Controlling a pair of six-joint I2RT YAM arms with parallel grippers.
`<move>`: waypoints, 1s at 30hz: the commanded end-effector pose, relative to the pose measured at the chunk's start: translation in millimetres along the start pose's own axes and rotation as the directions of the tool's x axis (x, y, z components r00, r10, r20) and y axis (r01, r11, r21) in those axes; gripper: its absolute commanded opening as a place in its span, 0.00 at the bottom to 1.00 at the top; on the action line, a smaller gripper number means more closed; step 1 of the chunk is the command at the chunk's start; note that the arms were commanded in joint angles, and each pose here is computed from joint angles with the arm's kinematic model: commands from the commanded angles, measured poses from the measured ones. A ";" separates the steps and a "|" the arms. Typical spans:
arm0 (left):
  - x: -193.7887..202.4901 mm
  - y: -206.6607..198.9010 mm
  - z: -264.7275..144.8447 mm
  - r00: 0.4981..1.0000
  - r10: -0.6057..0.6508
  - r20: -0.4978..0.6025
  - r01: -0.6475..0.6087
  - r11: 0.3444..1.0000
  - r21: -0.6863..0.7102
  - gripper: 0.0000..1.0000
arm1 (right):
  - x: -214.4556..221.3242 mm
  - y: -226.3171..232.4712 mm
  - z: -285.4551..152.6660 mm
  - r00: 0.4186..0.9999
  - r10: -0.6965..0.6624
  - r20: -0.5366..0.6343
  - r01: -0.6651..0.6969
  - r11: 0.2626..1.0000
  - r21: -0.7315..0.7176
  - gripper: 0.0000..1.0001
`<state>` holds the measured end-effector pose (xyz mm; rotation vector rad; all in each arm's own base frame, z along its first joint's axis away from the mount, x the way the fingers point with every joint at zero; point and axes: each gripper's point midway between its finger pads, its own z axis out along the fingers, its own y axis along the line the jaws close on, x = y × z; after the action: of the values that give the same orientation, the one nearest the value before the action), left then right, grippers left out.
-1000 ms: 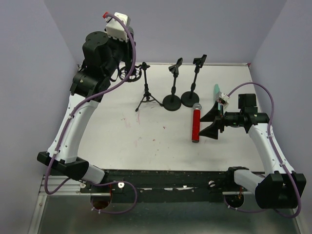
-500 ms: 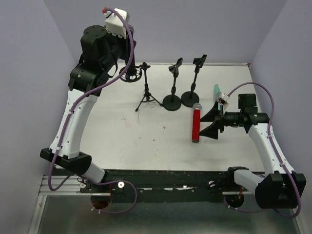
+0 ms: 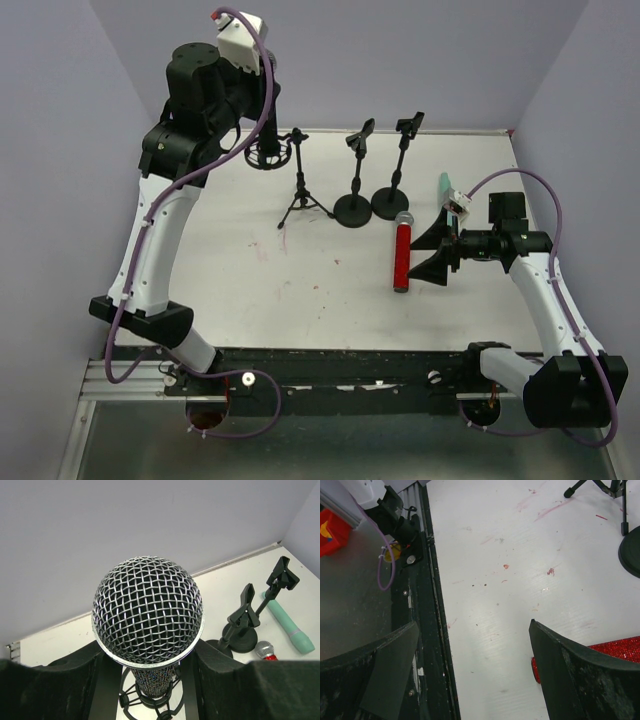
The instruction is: Attach the microphones to the stand
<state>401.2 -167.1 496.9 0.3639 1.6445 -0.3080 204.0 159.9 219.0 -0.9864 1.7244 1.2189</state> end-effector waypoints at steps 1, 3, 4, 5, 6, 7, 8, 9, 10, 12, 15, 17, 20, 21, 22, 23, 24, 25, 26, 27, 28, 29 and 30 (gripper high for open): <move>47.6 -8.5 6.8 0.984 -0.019 -0.178 0.028 0.998 0.047 0.00 | 4.3 -2.8 0.9 1.000 0.004 -0.005 -0.004 1.000 0.004 1.00; 50.5 -8.9 9.3 0.980 -0.028 -0.196 0.038 0.998 0.049 0.00 | 4.0 -3.2 0.9 1.000 -0.002 -0.005 0.002 1.000 0.004 1.00; 50.1 -8.6 9.4 0.979 -0.032 -0.201 0.042 0.998 0.048 0.00 | 4.5 -3.2 1.0 1.000 0.000 -0.005 0.000 1.000 0.004 1.00; 48.8 -8.1 9.9 0.978 -0.038 -0.203 0.048 0.998 0.045 0.00 | 4.2 -3.4 1.0 1.000 0.001 -0.005 -0.001 1.000 0.004 1.00; 47.8 -8.4 9.5 0.978 -0.048 -0.205 0.058 0.997 0.045 0.00 | 4.5 -3.2 1.1 1.000 0.003 -0.004 -0.003 1.000 0.003 1.00; 47.4 -8.4 9.1 0.976 -0.061 -0.210 0.072 0.996 0.043 0.00 | 4.6 -2.9 1.4 1.000 0.001 -0.005 -0.001 1.000 0.001 1.00; 45.6 -8.1 7.8 0.975 -0.074 -0.210 0.085 0.996 0.041 0.00 | 4.7 -2.7 1.1 1.000 0.001 -0.004 -0.001 1.000 0.001 1.00; 44.2 -7.5 6.2 0.973 -0.096 -0.211 0.105 0.994 0.035 0.00 | 4.8 -2.6 1.1 1.000 0.003 -0.004 -0.003 1.000 0.001 1.00; 44.2 -7.7 5.2 0.970 -0.115 -0.214 0.125 0.992 0.034 0.00 | 4.7 -3.0 1.2 1.000 0.006 -0.004 -0.006 1.000 0.001 1.00; 44.7 -8.3 2.4 0.963 -0.151 -0.225 0.163 0.986 0.036 0.00 | 4.9 -2.6 1.2 1.000 0.004 -0.003 -0.004 1.000 0.000 1.00; 51.4 -7.8 2.3 0.951 -0.176 -0.253 0.191 0.981 0.034 0.00 | 5.7 -2.5 1.9 1.000 0.010 -0.004 -0.010 1.000 -0.005 1.00; 59.6 -6.9 5.2 0.945 -0.175 -0.277 0.190 0.981 0.029 0.00 | 5.5 -3.0 1.6 1.000 0.009 -0.003 -0.009 1.000 -0.003 1.00; 71.5 -8.9 9.6 0.935 -0.168 -0.312 0.188 0.981 0.038 0.00 | 5.5 -2.6 1.5 1.000 0.009 -0.003 -0.009 1.000 -0.004 1.00; 73.5 -7.7 10.1 0.934 -0.165 -0.317 0.184 0.982 0.032 0.00 | 6.3 -2.9 2.1 1.000 0.011 -0.004 -0.011 1.000 -0.005 1.00; 76.4 -6.7 11.2 0.933 -0.161 -0.323 0.180 0.983 0.028 0.00 | 6.4 -3.0 1.8 1.000 0.015 -0.004 -0.015 1.000 -0.004 1.00; 77.6 -5.7 12.0 0.933 -0.157 -0.324 0.174 0.984 0.025 0.00 | 6.3 -3.6 1.9 1.000 0.012 -0.003 -0.012 1.000 -0.004 1.00; 78.8 -4.7 12.9 0.934 -0.150 -0.325 0.166 0.986 0.021 0.00 | 6.3 -3.2 1.9 1.000 0.013 -0.003 -0.013 1.000 -0.005 1.00; 80.3 -2.9 14.1 0.936 -0.139 -0.325 0.151 0.988 0.013 0.00 | 6.3 -3.5 2.0 1.000 0.015 -0.003 -0.015 1.000 -0.005 1.00; 81.1 -2.8 14.4 0.938 -0.125 -0.325 0.136 0.991 0.012 0.00 | 6.3 -3.5 2.0 1.000 0.015 -0.003 -0.015 1.000 -0.005 1.00; 84.5 -2.0 16.7 0.938 -0.109 -0.328 0.119 0.993 0.009 0.00 | 6.5 -3.4 2.0 1.000 0.015 -0.003 -0.015 1.000 -0.006 1.00; 86.9 -1.0 17.5 0.939 -0.096 -0.329 0.104 0.995 0.006 0.00 | 5.7 -3.1 2.1 1.000 0.010 -0.003 -0.010 1.000 -0.006 1.00; 87.9 -1.2 18.9 0.942 -0.081 -0.325 0.088 0.996 0.007 0.00 | 6.3 -3.9 2.1 1.000 0.015 -0.003 -0.015 1.000 -0.005 1.00; 91.2 -0.3 21.2 0.943 -0.072 -0.325 0.077 0.997 0.002 0.00 | 6.0 -4.3 2.0 1.000 0.012 -0.003 -0.012 1.000 -0.004 1.00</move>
<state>408.9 -173.8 450.8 0.3262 1.8571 -0.4154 204.1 159.9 215.7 -0.9799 1.7349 1.2291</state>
